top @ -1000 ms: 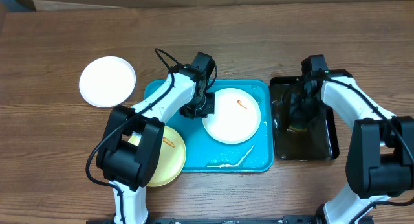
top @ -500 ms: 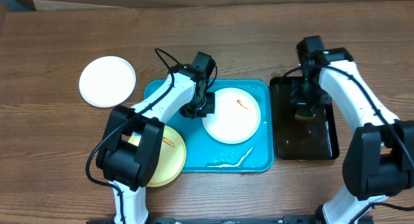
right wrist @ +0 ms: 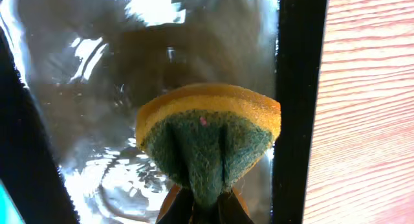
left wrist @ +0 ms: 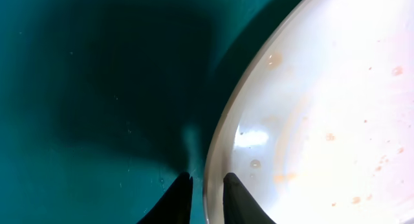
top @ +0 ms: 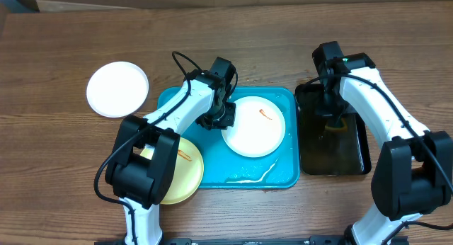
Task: Clean dirty plates on tray and stack at the side
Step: 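Carry the sponge with the right gripper over the held white plate, then scrub the white plate with the sponge in the right gripper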
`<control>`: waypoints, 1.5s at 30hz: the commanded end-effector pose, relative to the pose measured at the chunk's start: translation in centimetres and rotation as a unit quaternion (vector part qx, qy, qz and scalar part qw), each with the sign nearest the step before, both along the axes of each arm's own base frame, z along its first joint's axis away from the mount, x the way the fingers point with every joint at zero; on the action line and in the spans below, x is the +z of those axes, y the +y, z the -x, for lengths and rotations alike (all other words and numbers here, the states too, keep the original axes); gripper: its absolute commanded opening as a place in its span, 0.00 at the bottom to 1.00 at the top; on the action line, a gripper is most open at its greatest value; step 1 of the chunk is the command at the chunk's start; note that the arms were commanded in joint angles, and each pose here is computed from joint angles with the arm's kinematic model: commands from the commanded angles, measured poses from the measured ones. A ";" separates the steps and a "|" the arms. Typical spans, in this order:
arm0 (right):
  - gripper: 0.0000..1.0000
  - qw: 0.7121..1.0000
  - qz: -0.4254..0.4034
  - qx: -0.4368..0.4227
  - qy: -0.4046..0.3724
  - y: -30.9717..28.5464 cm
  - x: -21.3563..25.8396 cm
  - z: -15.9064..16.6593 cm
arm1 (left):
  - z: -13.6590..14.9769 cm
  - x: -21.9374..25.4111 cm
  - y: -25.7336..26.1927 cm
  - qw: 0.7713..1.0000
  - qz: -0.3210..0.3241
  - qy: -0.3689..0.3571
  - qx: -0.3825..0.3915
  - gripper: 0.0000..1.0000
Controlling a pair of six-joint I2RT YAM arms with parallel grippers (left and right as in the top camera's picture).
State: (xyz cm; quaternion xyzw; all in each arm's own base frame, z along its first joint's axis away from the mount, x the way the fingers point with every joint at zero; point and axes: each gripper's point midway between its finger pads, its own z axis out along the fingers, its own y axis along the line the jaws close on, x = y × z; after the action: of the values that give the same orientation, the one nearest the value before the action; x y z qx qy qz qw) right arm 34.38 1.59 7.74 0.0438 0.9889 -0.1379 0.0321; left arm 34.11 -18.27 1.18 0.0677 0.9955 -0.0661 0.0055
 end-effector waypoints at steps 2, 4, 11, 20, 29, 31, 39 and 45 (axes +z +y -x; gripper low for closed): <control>0.04 1.000 -0.012 0.001 -0.017 0.6 0.8 -0.6 | 0.6 -0.6 -0.1 1.000 -0.004 0.012 -0.020 0.18; 0.04 1.000 -0.012 0.001 -0.017 0.6 0.8 -0.6 | 0.7 -0.6 0.0 1.000 -0.004 0.013 -0.020 0.12; 0.04 1.000 -0.013 0.005 -0.020 0.6 0.8 -0.8 | 0.5 -0.6 -0.1 1.000 -0.002 0.009 -0.023 0.04; 0.04 0.996 -0.071 0.041 -0.033 3.0 2.3 -2.1 | 0.3 -0.6 -0.2 1.000 -0.001 0.005 -0.027 0.21; 0.04 0.967 -0.220 0.122 -0.044 12.4 5.1 -2.2 | 0.3 -0.6 -0.2 1.000 -0.001 0.005 -0.021 0.04; 0.04 0.964 -0.213 0.154 -0.046 14.1 5.1 -2.0 | 0.2 -0.6 -0.2 1.000 0.000 0.004 -0.021 0.04; 0.04 0.965 -0.104 0.224 -0.084 16.7 3.2 -1.8 | 0.2 -0.6 -0.2 1.000 -0.001 0.004 -0.021 0.06; 0.04 0.967 -0.053 0.231 -0.096 16.0 1.2 -2.0 | 0.2 -0.6 -0.2 1.000 -0.001 0.004 -0.021 0.08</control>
State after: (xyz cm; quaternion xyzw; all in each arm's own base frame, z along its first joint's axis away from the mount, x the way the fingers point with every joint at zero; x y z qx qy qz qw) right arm 35.84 19.34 9.58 -0.1774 0.9731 -0.0210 0.1455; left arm 34.10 -18.41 1.20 0.0827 0.9941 -0.0699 0.0062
